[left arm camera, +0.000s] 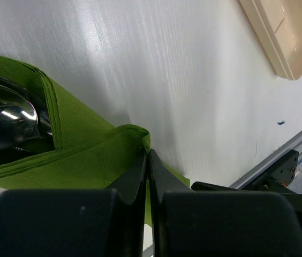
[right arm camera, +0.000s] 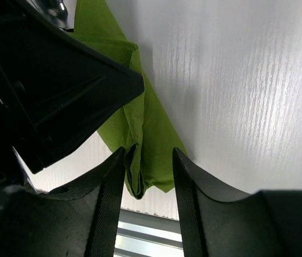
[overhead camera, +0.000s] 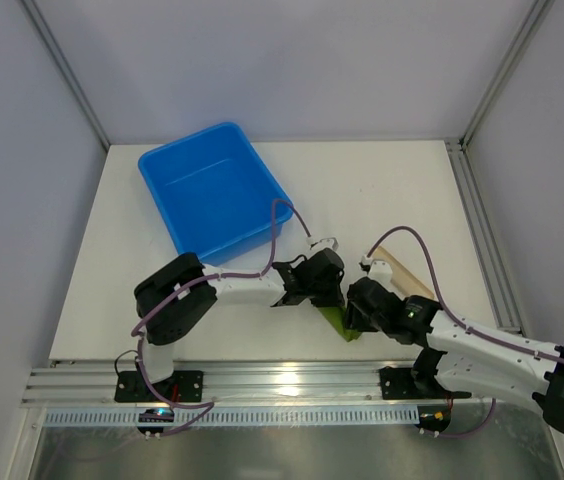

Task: Place the utensils on the paper napkin and roll it up
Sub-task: Roll the napkin at the center of the board.

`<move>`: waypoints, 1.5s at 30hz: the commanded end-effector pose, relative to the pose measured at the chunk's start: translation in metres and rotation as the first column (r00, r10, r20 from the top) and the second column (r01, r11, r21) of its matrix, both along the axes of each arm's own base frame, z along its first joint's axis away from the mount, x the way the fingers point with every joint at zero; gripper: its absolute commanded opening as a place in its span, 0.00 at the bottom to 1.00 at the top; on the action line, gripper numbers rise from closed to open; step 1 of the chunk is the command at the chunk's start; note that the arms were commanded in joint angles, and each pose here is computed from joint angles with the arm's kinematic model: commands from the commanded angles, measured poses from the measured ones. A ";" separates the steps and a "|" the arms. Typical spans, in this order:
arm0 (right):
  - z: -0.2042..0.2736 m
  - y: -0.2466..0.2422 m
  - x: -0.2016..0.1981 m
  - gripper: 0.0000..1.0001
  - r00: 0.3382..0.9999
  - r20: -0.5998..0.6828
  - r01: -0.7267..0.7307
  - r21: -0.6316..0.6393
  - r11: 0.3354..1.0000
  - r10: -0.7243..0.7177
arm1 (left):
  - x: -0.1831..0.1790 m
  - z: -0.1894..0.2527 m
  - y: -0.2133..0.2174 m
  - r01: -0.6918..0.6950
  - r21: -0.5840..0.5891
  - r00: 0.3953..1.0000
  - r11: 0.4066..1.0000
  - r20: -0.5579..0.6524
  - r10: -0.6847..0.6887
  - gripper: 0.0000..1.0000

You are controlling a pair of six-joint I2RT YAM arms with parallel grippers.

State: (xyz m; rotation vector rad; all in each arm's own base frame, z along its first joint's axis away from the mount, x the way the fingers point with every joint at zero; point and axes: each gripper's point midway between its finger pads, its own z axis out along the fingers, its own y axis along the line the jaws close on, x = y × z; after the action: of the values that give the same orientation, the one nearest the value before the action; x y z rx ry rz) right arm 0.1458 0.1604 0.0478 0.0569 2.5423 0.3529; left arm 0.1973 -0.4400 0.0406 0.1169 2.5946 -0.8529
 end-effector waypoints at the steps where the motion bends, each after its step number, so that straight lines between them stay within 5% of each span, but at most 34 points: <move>1: 0.019 0.010 0.023 0.43 0.995 0.102 0.020 0.023 1.000 -0.022 | 0.005 0.009 -0.008 0.015 -0.013 0.999 1.000 0.034 -0.015 0.00; 9: 0.008 0.007 0.026 0.26 0.996 0.081 0.037 -0.021 0.999 -0.035 | 0.004 0.012 -0.011 0.031 -0.022 0.999 0.999 0.039 -0.030 0.00; 14: 0.005 0.002 0.023 0.04 0.996 0.060 0.066 -0.035 0.997 -0.064 | 0.005 0.015 -0.013 0.040 -0.031 0.998 0.999 0.044 -0.039 0.00; 19: -0.004 -0.005 0.018 0.04 0.995 0.019 0.102 -0.070 0.992 -0.101 | 0.005 0.020 -0.014 0.051 -0.032 0.997 0.998 0.059 -0.049 0.00; 33: -0.020 -0.019 0.007 0.04 0.986 -0.020 0.163 -0.093 0.982 -0.165 | 0.013 0.043 -0.001 0.026 -0.011 0.991 1.000 0.131 -0.024 0.30; 37: -0.021 -0.020 0.007 0.04 0.985 -0.021 0.170 -0.094 0.981 -0.173 | 0.013 0.048 0.011 0.004 -0.009 0.989 1.000 0.148 -0.002 0.26; 41: -0.022 -0.021 0.006 0.04 0.984 -0.023 0.172 -0.095 0.980 -0.175 | 0.010 0.050 0.019 0.000 -0.015 0.988 1.000 0.151 0.002 0.04; 45: -0.022 -0.022 0.006 0.04 0.983 -0.023 0.177 -0.095 0.980 -0.180 | 0.000 0.050 0.014 0.039 -0.062 0.991 0.997 0.129 -0.031 0.00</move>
State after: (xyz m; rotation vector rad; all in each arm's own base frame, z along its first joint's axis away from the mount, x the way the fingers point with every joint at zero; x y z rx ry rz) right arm 0.1482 0.1481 0.0247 0.2160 2.5878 0.2098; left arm 0.2010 -0.4211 0.0792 0.1706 2.4888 -0.8413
